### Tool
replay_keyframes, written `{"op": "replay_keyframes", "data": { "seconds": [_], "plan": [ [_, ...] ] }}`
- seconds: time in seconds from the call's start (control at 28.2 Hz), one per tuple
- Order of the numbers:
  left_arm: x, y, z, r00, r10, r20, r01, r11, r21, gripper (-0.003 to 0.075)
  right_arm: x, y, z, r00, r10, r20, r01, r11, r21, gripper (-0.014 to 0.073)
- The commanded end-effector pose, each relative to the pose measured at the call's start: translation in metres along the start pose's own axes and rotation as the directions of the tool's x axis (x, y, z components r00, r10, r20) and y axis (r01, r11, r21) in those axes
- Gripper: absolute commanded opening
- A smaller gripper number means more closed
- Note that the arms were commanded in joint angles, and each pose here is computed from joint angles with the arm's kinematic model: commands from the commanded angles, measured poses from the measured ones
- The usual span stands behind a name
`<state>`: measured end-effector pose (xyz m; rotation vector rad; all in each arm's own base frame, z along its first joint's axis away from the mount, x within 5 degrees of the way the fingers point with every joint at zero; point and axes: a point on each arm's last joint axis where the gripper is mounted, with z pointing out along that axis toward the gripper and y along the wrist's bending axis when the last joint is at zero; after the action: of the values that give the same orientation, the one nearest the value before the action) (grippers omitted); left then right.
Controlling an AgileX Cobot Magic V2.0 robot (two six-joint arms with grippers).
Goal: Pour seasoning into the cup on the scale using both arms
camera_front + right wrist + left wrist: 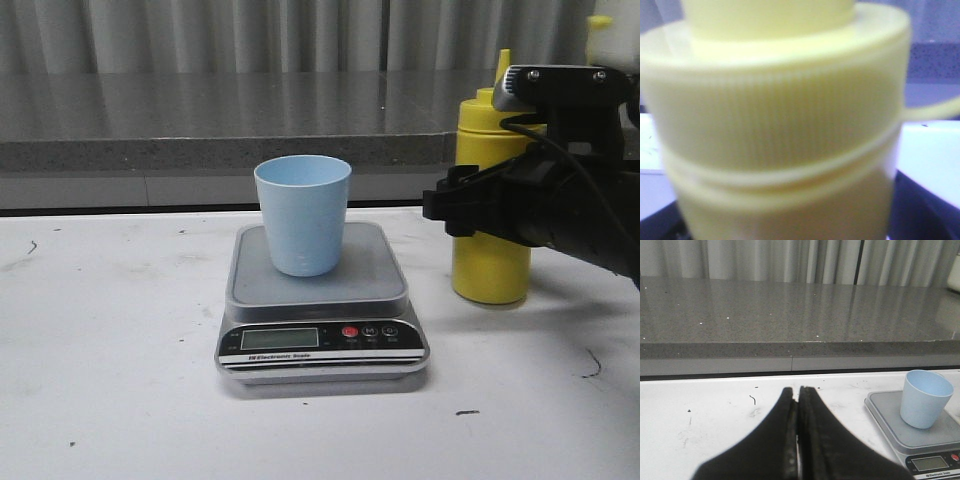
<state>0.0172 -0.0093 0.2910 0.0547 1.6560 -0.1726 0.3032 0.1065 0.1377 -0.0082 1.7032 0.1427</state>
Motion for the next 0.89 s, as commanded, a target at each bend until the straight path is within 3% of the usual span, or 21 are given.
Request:
{"op": "replay_keyframes", "data": {
  "seconds": [0.0,0.28,0.57,0.85],
  "plan": [
    [-0.015,-0.001,-0.002,0.995,-0.019,0.101,0.019,1.0,0.003,-0.002,-0.027,0.004,0.0,0.988,0.015,0.157,-0.011,1.0,-0.023,0.0634],
    [-0.015,-0.001,-0.002,0.995,-0.019,0.101,0.019,1.0,0.003,-0.002,-0.021,0.001,-0.013,0.984,-0.008,0.178,0.014,0.999,-0.031,0.0634],
    [-0.015,-0.001,-0.002,0.995,-0.019,0.101,0.019,1.0,0.003,-0.002,0.008,-0.006,-0.044,0.996,-0.076,0.046,0.08,0.992,-0.098,0.0634],
    [-0.015,-0.001,-0.002,0.995,-0.019,0.101,0.019,1.0,0.003,-0.002,0.014,-0.018,-0.077,0.999,0.033,-0.034,-0.036,0.995,-0.092,0.0631]
  ]
}}
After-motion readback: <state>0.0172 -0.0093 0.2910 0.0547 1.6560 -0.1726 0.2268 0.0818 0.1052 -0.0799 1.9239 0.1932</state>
